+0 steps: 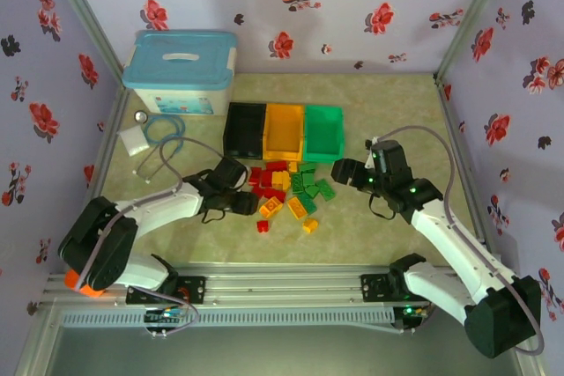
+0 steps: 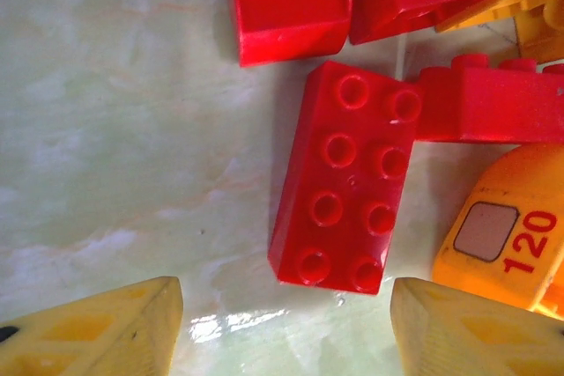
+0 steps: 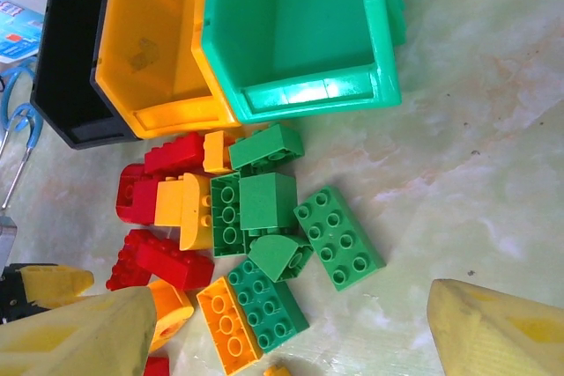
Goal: Sort the legos into containers by color
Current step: Pick up the lego from the center of the table.
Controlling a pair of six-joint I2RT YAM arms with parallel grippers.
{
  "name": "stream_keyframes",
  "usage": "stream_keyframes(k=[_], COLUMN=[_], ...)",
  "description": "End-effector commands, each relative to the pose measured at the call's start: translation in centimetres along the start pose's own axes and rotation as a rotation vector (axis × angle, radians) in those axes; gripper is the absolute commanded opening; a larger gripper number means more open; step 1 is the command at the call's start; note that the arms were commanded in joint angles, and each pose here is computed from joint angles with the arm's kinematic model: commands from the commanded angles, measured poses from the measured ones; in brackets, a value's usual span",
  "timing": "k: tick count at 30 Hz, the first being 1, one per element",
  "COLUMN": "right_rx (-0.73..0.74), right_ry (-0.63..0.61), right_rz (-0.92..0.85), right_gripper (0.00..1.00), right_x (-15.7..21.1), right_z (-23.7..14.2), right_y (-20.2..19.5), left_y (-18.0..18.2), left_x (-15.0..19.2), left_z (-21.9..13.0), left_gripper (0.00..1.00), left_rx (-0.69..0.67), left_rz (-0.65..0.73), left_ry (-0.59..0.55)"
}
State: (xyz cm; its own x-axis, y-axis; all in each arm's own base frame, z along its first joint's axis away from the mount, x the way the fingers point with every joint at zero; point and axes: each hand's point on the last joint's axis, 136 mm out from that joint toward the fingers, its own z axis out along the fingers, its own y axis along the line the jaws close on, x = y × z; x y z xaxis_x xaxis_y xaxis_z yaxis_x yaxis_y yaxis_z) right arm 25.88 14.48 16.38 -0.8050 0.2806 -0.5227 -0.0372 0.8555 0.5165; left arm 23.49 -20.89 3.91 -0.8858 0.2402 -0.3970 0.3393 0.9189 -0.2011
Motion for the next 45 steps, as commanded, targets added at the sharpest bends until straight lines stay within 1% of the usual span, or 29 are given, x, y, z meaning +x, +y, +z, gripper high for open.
stream_keyframes(k=[1,6,10,19,24,25,30,32,33,36,38,41,45], right_rx=[0.011,0.007,0.008,0.015,0.014,0.015,0.015,0.016,0.017,0.022,0.031,0.027,0.008], right_ry=[-0.003,-0.002,-0.002,-0.007,-0.01,-0.008,-0.005,-0.008,-0.008,-0.004,-0.001,0.002,0.014], right_rz=[-0.005,-0.009,-0.007,0.003,0.009,0.009,0.006,0.01,0.013,0.017,0.017,0.026,0.039], right_gripper=[0.8,0.8,0.79,0.76,0.74,0.74,0.73,0.73,0.73,0.73,0.73,0.73,0.72], right_x=[0.2,0.2,0.2,0.3,0.4,0.5,0.5,0.5,0.5,0.8,0.9,0.9,0.9], right_z=[0.2,0.2,0.2,0.4,0.5,0.6,0.5,0.5,0.6,0.8,0.9,1.2,1.6], right_y=[-0.3,-0.2,-0.2,-0.5,-0.7,-0.7,-0.7,-0.7,-0.8,-1.0,-1.3,-1.2,-0.8], left_y=[-1.2,-1.5,-1.5,-2.0,-2.0,-2.0,-1.7,-1.9,-1.9,-2.0,-1.9,-1.9,-1.6], left_x=[-0.7,-0.9,-1.0,-1.5,-1.0,-0.9,-0.1,0.3,0.5,0.6,0.2,-1.3,-4.1], left_z=[0.2,0.8,1.3,2.1,2.8,2.9,2.7,2.3,2.0,0.3,-1.0,-3.1,-5.4], left_gripper=[0.62,0.61,0.57,0.53,0.44,0.41,0.35,0.3,0.29,0.29,0.29,0.3,0.3], left_rx=[0.022,0.019,0.006,-0.015,-0.042,-0.053,-0.109,-0.122,-0.126,-0.116,-0.106,-0.086,-0.07], left_rz=[0.057,0.061,0.06,0.074,0.094,0.099,0.126,0.138,0.14,0.116,0.095,0.065,0.042], left_ry=[0.006,0.012,0.016,0.016,0.047,0.052,0.063,0.065,0.065,0.031,-0.011,-0.072,-0.156])
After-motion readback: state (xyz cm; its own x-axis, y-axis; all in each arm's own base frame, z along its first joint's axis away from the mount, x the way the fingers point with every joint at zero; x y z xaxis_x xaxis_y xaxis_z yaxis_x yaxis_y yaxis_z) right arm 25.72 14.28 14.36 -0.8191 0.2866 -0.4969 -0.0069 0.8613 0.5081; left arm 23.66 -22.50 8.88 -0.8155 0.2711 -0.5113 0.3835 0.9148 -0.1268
